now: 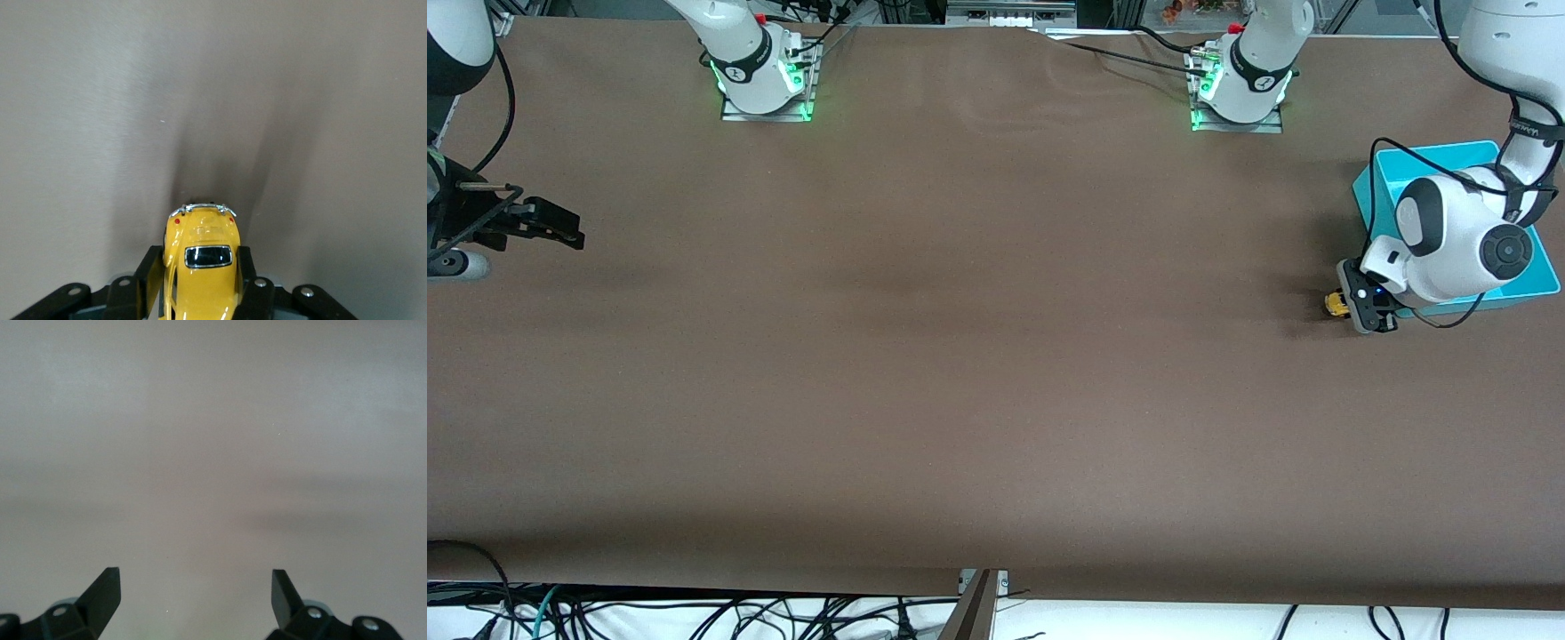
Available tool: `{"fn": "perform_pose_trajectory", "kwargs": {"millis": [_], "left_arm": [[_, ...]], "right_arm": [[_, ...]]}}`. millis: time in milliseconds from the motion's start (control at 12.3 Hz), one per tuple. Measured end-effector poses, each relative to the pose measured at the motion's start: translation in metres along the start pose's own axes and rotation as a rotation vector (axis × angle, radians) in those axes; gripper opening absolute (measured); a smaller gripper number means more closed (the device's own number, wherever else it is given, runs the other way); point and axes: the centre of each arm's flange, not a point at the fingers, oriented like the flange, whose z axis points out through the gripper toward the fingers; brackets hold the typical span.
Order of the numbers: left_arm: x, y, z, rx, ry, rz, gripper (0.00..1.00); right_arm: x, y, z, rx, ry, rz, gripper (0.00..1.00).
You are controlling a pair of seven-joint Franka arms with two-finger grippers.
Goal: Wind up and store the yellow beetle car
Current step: 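Close the left gripper on the yellow car and lift it, then move the car over the cyan tray and open the left gripper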
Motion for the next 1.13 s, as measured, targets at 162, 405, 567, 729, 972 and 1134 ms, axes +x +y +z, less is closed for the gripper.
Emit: {"fn": "perform_pose_trajectory", "kwargs": {"millis": [162, 405, 567, 729, 972, 1134], "left_arm": [[0.012, 0.000, -0.034, 0.027, -0.003, 0.024, 0.50], [0.042, 0.012, -0.101, 0.021, -0.015, 0.066, 0.48], [0.045, 0.024, -0.131, 0.008, -0.022, 0.071, 0.48], [0.028, 0.034, -0.144, -0.019, -0.042, 0.071, 0.48], [-0.033, 0.055, -0.146, -0.040, -0.117, 0.077, 0.48], [-0.073, 0.080, -0.141, -0.077, -0.128, 0.093, 0.48]], "right_arm": [[0.000, 0.000, 0.000, 0.000, 0.000, 0.000, 1.00], [0.000, 0.000, 0.000, 0.000, 0.000, -0.001, 1.00], [0.000, 0.000, 0.000, 0.000, 0.000, -0.001, 1.00], [0.000, 0.000, 0.000, 0.000, 0.000, -0.001, 1.00], [0.000, -0.001, 0.000, 0.000, 0.000, -0.001, 1.00], [0.000, -0.001, 0.000, 0.000, 0.000, -0.002, 1.00]]}}
